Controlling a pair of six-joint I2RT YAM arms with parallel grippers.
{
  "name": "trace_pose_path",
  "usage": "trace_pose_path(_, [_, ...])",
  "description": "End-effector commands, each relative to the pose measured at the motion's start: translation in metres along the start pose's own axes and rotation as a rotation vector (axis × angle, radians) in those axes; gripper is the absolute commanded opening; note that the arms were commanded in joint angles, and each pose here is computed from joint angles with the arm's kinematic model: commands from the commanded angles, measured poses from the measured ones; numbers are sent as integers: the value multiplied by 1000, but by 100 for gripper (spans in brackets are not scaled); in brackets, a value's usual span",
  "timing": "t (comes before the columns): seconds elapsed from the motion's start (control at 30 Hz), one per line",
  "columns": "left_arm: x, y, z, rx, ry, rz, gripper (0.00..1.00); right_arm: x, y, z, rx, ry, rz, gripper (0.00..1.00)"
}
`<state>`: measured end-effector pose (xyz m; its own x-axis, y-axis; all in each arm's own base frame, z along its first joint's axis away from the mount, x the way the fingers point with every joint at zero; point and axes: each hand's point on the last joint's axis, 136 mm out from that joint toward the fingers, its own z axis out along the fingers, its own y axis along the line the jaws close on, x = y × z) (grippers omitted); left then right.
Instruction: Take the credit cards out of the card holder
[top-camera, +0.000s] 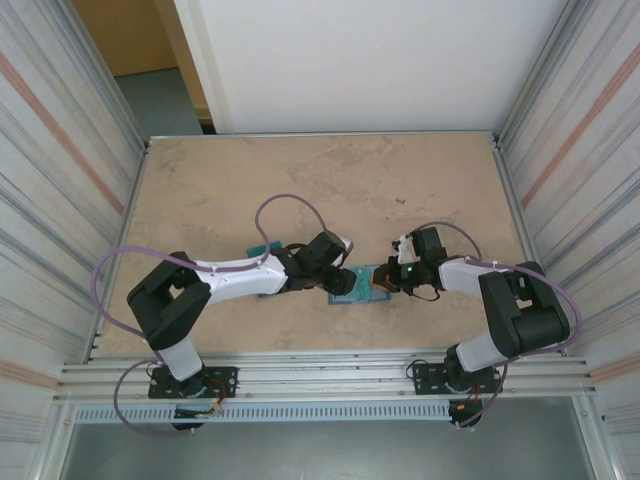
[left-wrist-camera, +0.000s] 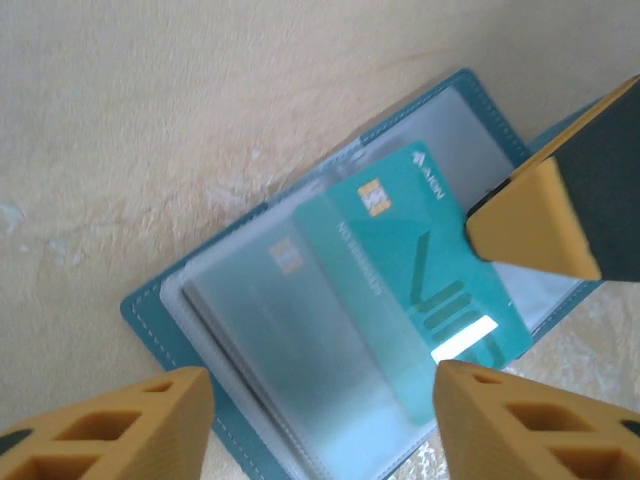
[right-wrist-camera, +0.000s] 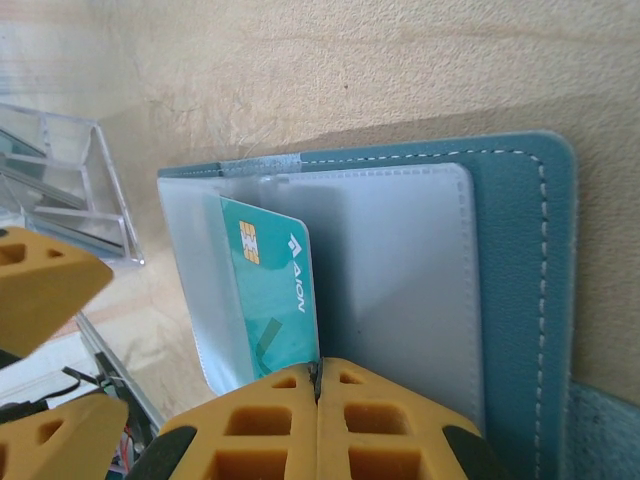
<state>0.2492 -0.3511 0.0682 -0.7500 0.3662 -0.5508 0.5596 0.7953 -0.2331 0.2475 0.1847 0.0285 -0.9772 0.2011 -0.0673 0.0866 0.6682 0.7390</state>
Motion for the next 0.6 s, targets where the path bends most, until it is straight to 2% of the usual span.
trace_pose_path(0.0, [-7,2,2,-37,-7,43,64,-4,12,-4,-39,-3,-15,0])
trace_pose_path(0.57, [22,14,30,-140,133,121,64,-5,17,-3,-76,-9,-2,0])
